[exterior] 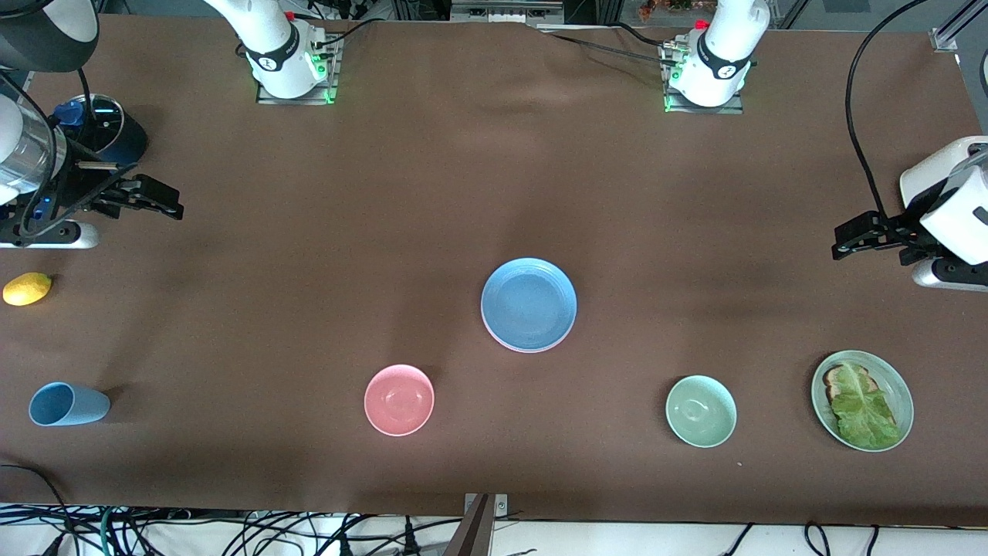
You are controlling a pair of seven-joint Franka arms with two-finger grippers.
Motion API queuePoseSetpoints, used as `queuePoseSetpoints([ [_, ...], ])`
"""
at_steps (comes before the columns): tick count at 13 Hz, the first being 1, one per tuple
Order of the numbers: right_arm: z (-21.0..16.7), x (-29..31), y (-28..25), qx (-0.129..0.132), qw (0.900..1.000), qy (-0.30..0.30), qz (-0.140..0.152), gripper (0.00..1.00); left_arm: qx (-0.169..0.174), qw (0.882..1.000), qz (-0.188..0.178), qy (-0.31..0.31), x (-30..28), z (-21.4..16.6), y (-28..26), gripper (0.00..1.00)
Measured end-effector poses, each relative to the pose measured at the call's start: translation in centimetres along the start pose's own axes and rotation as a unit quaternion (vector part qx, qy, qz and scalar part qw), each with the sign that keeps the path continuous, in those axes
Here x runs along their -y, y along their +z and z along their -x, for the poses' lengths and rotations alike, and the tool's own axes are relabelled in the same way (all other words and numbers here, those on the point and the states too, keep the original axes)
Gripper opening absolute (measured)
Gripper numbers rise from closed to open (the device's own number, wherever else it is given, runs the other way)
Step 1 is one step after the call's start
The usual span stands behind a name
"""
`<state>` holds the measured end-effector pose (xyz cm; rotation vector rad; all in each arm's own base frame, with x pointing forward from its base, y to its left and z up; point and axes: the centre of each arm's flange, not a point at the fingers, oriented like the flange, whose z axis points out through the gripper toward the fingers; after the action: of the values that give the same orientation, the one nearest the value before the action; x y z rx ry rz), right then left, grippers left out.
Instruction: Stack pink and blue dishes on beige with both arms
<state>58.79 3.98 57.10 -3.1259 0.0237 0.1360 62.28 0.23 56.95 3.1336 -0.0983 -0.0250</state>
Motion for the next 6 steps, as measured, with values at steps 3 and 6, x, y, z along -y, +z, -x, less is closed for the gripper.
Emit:
queuePoseSetpoints([
  [3, 0.0, 0.0, -0.09, -0.001, 1.0, 0.0, 0.001, 1.0, 0.0, 1.0, 0.0, -0.002, -0.02, -0.01, 0.01, 1.0],
  [6, 0.04, 0.01, -0.43, -0.004, 1.0, -0.001, 0.001, 1.0, 0.0, 1.0, 0.0, -0.007, -0.05, -0.01, 0.02, 1.0],
])
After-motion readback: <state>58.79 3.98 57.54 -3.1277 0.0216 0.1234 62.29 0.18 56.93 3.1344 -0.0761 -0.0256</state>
